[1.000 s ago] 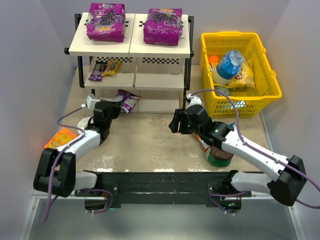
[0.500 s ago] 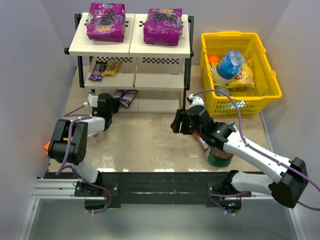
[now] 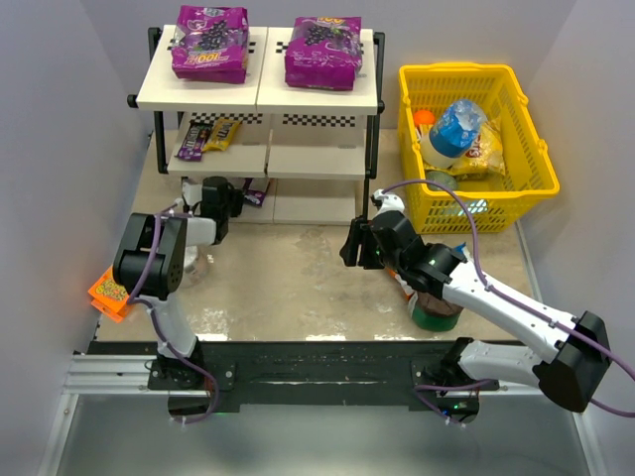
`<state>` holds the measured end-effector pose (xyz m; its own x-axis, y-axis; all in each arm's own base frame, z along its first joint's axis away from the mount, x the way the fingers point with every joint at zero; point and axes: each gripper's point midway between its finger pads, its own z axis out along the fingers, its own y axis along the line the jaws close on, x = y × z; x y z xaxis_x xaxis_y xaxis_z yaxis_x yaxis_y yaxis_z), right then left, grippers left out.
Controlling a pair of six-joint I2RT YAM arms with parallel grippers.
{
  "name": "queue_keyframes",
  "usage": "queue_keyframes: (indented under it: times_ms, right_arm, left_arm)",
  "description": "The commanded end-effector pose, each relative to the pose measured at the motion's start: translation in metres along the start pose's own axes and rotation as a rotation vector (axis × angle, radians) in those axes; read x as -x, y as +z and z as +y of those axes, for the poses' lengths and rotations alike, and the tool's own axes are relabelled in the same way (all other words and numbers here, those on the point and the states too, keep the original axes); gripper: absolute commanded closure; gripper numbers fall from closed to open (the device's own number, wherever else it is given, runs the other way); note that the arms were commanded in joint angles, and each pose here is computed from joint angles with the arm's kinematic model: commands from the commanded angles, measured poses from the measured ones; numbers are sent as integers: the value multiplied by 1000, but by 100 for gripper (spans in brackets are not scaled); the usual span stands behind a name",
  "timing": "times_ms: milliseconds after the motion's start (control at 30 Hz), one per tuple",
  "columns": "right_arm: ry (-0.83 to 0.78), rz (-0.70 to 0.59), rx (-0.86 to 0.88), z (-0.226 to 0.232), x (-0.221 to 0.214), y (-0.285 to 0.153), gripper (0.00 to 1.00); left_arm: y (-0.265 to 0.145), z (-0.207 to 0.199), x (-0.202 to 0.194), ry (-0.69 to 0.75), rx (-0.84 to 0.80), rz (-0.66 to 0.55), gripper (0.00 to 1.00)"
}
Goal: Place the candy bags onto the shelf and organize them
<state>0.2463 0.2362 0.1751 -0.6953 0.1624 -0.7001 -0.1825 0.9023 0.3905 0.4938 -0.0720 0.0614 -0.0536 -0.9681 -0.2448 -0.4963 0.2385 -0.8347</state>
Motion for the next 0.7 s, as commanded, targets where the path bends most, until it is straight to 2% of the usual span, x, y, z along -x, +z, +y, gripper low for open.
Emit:
queue_keyframes:
  times_ms: [0,233,267,333,367,467,600,667]
  right_arm:
    - [7,-23,-14,-2,4,1,36]
    - [11,-19,-19,-2,3,3,36]
    - [12,-17,-23,-3,2,2,36]
    - [13,-24,-35,-5,5,1,36]
    - [12,-22,-46,-7,4,1,35]
    - [14,-27,-66,-11,4,1,33]
    - [20,-25,-73,-13,3,1,30]
    - [26,-28,-81,-15,2,2,30]
  left_arm:
    - [6,-5,3,5,1,-1,88]
    - [5,-7,-3,-62,-7,29,77]
    - [4,-8,-4,-69,-14,36,70]
    - [-2,-9,-3,-77,-27,32,62]
    - [-5,-11,-2,-75,-33,31,54]
    - [-19,-18,4,-66,-57,15,43]
    - [-43,-31,14,-62,-102,-7,39]
    - [-52,-24,12,-53,-89,3,39]
